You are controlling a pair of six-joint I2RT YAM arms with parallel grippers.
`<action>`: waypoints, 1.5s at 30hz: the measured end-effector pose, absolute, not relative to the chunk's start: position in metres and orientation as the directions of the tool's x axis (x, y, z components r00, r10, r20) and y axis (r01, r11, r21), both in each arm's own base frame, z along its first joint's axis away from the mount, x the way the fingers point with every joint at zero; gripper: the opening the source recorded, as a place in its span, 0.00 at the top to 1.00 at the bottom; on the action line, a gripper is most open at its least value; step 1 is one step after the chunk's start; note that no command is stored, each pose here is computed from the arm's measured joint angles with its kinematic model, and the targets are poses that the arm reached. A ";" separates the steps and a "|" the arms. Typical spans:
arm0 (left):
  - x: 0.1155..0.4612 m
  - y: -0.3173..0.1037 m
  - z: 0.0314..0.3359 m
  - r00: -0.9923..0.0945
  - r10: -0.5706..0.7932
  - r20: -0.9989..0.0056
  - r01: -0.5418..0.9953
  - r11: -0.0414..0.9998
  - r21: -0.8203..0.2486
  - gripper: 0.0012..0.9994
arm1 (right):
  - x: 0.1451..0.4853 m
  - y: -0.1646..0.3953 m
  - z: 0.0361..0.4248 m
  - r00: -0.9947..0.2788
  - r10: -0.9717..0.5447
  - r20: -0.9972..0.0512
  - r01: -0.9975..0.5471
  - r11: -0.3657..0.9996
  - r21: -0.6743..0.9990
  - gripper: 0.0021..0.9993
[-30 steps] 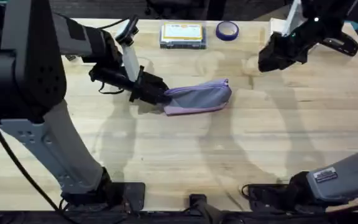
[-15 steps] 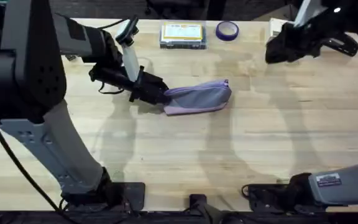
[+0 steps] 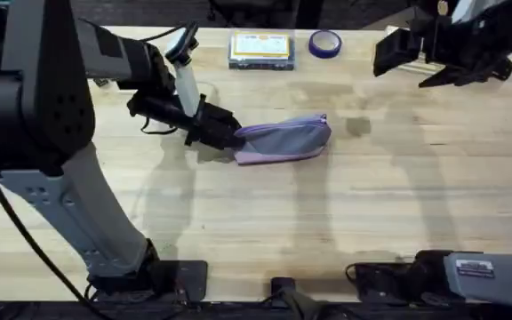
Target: Unzip the bag, pick up the pens from the table one at a time and place them inside, then zip the bag closed.
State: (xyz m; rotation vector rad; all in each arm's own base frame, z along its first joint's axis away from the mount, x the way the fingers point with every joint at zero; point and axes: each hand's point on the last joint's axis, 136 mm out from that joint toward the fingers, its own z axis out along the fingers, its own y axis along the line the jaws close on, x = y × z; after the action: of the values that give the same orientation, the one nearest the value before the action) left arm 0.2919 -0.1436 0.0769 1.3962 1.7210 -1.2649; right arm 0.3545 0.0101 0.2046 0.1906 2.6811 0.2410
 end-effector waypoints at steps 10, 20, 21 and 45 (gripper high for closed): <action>0.291 -0.141 0.076 -0.290 0.408 -0.866 0.949 0.006 -0.315 0.19 | 0.340 0.026 0.223 -0.887 0.093 -0.452 0.009 0.983 0.183 0.00; 0.293 -0.140 0.074 -0.281 0.412 -0.866 0.952 0.009 -0.305 0.01 | 0.331 0.039 0.236 -0.873 0.037 -0.486 -0.054 0.983 0.173 0.00; 0.292 -0.139 0.074 -0.283 0.418 -0.863 0.951 0.008 -0.308 0.01 | 0.330 0.039 0.235 -0.875 0.037 -0.482 -0.054 0.983 0.173 0.00; 0.316 -0.118 0.193 -0.221 0.732 -0.645 0.972 0.219 -0.084 0.00 | 0.287 0.049 0.278 -0.809 -0.071 -0.583 -0.174 0.977 0.123 0.00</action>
State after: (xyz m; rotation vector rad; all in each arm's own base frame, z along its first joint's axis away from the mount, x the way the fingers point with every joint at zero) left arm 0.3157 -0.1177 0.1929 1.5686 2.0247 -0.6714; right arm 0.2871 0.0485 0.2779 -0.1716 2.5124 0.2267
